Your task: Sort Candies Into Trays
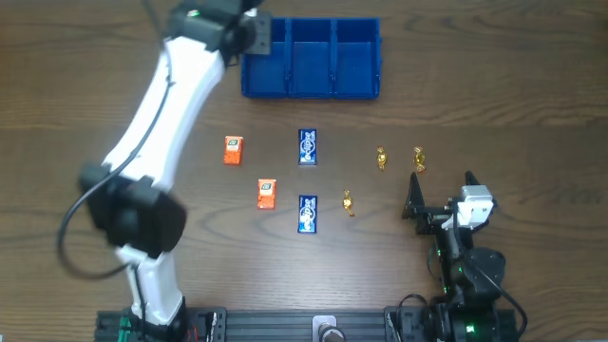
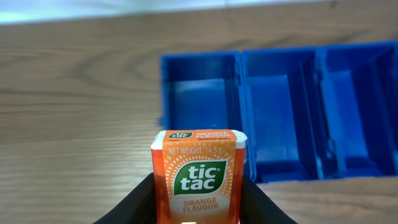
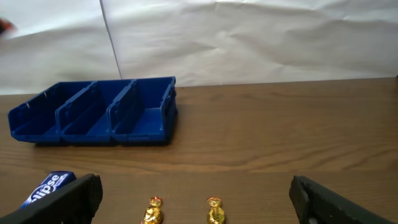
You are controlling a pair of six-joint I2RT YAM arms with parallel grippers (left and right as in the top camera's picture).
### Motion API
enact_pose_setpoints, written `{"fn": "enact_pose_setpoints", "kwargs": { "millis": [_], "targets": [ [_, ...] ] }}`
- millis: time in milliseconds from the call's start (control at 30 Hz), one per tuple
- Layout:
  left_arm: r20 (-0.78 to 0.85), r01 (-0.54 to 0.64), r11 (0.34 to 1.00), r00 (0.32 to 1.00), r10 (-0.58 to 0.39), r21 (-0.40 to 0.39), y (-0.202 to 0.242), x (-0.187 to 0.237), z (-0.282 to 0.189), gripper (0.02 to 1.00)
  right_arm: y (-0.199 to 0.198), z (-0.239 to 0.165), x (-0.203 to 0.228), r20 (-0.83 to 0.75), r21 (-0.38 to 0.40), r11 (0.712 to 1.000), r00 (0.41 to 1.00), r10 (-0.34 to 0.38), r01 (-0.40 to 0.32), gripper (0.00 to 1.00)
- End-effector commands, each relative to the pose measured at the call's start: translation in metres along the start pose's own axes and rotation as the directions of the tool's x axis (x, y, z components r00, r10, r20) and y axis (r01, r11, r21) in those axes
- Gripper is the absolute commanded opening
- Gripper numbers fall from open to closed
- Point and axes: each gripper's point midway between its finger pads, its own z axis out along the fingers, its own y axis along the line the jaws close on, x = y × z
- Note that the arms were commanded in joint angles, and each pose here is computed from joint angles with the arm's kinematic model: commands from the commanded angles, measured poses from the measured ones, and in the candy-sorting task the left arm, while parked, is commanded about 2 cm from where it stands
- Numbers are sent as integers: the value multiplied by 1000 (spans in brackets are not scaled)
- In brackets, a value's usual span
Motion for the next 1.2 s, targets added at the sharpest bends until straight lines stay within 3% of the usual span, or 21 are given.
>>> {"fn": "enact_pose_setpoints", "kwargs": {
  "millis": [33, 467, 533, 567, 633, 767, 900, 1033, 1200],
  "targets": [
    [-22, 47, 999, 999, -47, 22, -9, 0, 35, 360, 0, 0, 1, -1, -5, 1000, 1000, -13, 13, 998],
    [-40, 51, 999, 998, -51, 15, -8, 5, 47, 380, 0, 0, 2, -2, -4, 1000, 1000, -13, 13, 998],
    [-36, 54, 999, 998, -53, 11, -6, 5, 52, 487, 0, 0, 2, -2, -5, 1000, 1000, -13, 13, 998],
    [-36, 56, 998, 998, -56, 9, -5, 4, 52, 636, 0, 0, 1, -1, -5, 1000, 1000, -13, 13, 998],
    [-25, 58, 998, 998, -58, 11, -4, 1, 50, 776, 0, 0, 1, -1, -5, 1000, 1000, -13, 13, 998],
    [38, 65, 998, 997, -65, 4, 0, -15, 20, 816, 0, 0, 2, -2, -4, 1000, 1000, -13, 13, 998],
    [118, 73, 997, 990, -73, 3, 5, -21, -39, 825, 0, 0, 1, -1, -5, 1000, 1000, -13, 13, 998],
    [136, 121, 993, 983, -122, 16, 18, 18, -76, 866, 0, 0, 2, -2, -4, 1000, 1000, -13, 13, 998],
    [19, 155, 988, 988, -155, 2, 34, 114, -62, 869, 0, 0, 1, -1, -5, 1000, 1000, -13, 13, 998]
  ]
}}
